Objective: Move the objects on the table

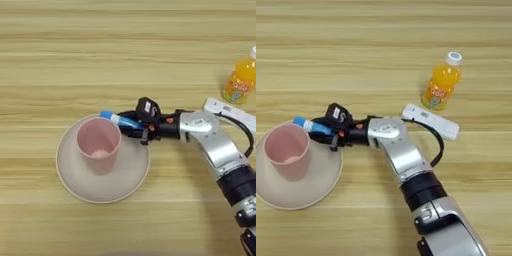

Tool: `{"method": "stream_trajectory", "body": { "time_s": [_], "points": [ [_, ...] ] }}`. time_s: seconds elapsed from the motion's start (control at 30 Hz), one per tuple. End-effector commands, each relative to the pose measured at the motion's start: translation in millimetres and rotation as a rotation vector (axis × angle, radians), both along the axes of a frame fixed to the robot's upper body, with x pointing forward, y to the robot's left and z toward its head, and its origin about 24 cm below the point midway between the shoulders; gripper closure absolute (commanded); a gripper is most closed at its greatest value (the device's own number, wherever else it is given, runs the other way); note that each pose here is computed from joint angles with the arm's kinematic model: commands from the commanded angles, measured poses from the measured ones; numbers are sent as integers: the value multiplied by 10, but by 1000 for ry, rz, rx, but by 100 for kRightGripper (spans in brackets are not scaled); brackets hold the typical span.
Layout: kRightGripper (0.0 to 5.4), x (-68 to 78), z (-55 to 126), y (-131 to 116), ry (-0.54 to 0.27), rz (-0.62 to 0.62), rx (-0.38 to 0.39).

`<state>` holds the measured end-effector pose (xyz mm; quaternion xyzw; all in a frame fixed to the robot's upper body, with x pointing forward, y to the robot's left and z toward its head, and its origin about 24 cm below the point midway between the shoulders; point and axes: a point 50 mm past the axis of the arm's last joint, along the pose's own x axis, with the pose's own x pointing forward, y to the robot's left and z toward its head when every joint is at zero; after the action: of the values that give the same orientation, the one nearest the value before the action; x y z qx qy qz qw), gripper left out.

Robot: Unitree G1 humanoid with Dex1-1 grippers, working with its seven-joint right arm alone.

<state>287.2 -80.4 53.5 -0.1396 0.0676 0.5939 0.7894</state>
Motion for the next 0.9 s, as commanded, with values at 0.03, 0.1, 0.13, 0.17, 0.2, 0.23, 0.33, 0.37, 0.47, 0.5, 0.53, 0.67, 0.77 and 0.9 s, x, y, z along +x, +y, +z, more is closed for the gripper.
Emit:
{"method": "stream_trajectory", "body": {
  "time_s": [0.03,0.1,0.13,0.17,0.2,0.23,0.33,0.37,0.47,0.5,0.53,0.67,0.77,0.9],
  "points": [
    [400,134,272,85,-126,7,-2],
    [400,118,268,101,-127,23,-6],
    [400,113,266,104,-127,28,-8],
    [400,112,262,106,-128,29,-12],
    [400,114,255,106,-128,29,-17],
    [400,120,245,103,-128,26,-24],
    [400,128,229,99,-127,23,-33],
    [400,127,227,98,-128,25,-33],
    [400,128,222,97,-128,26,-35],
    [400,129,221,96,-128,26,-35],
    [400,132,220,95,-128,24,-36],
    [400,143,219,93,-127,19,-36],
    [361,149,218,92,-127,16,-34],
    [316,157,224,96,-129,12,-27]
  ]
}}
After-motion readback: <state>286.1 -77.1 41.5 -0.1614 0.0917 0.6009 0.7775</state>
